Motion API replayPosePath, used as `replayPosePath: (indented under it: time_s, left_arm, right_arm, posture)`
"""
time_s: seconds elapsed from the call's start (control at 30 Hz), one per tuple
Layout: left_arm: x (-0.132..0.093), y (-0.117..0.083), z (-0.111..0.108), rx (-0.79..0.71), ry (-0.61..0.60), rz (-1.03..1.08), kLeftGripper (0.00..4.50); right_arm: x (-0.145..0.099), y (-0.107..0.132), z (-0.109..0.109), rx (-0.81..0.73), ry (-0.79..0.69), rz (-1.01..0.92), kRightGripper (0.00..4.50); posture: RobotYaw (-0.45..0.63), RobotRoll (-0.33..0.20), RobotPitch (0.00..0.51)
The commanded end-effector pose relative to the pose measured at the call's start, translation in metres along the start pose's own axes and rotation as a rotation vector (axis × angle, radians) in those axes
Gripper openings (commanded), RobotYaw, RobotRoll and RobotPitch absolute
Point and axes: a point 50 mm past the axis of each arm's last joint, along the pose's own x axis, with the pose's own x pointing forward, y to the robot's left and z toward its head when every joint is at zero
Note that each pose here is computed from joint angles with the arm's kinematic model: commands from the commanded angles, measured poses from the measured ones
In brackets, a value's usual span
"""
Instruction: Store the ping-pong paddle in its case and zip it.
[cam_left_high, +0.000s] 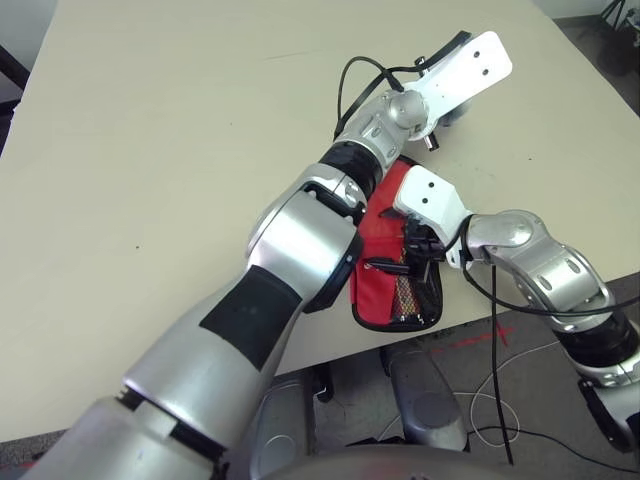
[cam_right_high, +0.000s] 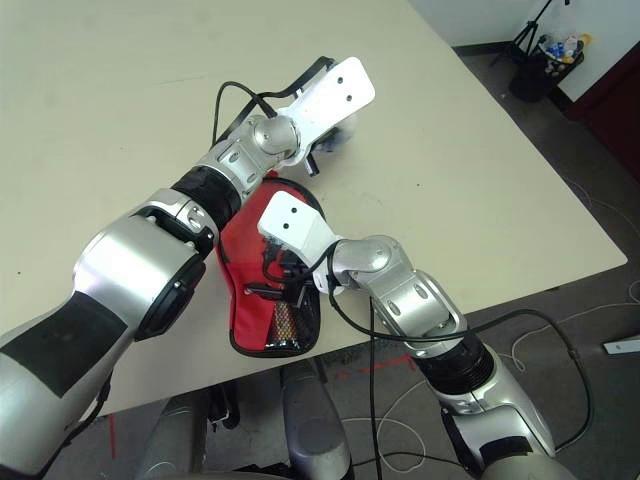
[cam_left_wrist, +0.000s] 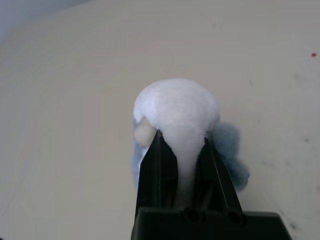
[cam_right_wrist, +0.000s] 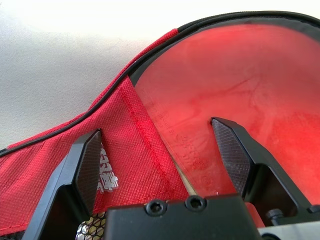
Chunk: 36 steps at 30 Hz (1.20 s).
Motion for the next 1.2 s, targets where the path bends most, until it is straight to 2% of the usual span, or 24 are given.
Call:
replayPosePath:
  time_s: [0.03,0.4,0.73,1.0,1.2]
  left_arm:
    - [0.008,-0.021,0.032,-0.041,-0.103,-0.074,0.18]
    - [0.012,-0.047,0.053,-0.114,-0.196,-0.172,0.18]
    - [0.013,-0.051,0.042,-0.160,-0.166,-0.187,0.18]
    - [0.012,-0.051,0.050,-0.183,-0.206,-0.201,0.18]
    - [0.013,-0.047,0.040,-0.206,-0.150,-0.174,0.18]
  right_arm:
    - [0.022,0.022,-0.049,0.198,0.195,0.157,4.50]
    - [0.026,0.019,-0.048,0.193,0.193,0.162,4.50]
    - [0.027,0.017,-0.047,0.191,0.190,0.163,4.50]
    - [0.029,0.015,-0.046,0.183,0.187,0.165,4.50]
    - [0.029,0.012,-0.047,0.180,0.185,0.163,4.50]
  posture:
    - [-0.43,0.000,0.298]
    - [-0.41,0.000,0.311]
    - [-0.40,0.000,0.310]
    - [-0.39,0.000,0.304]
    - [-0.37,0.000,0.299]
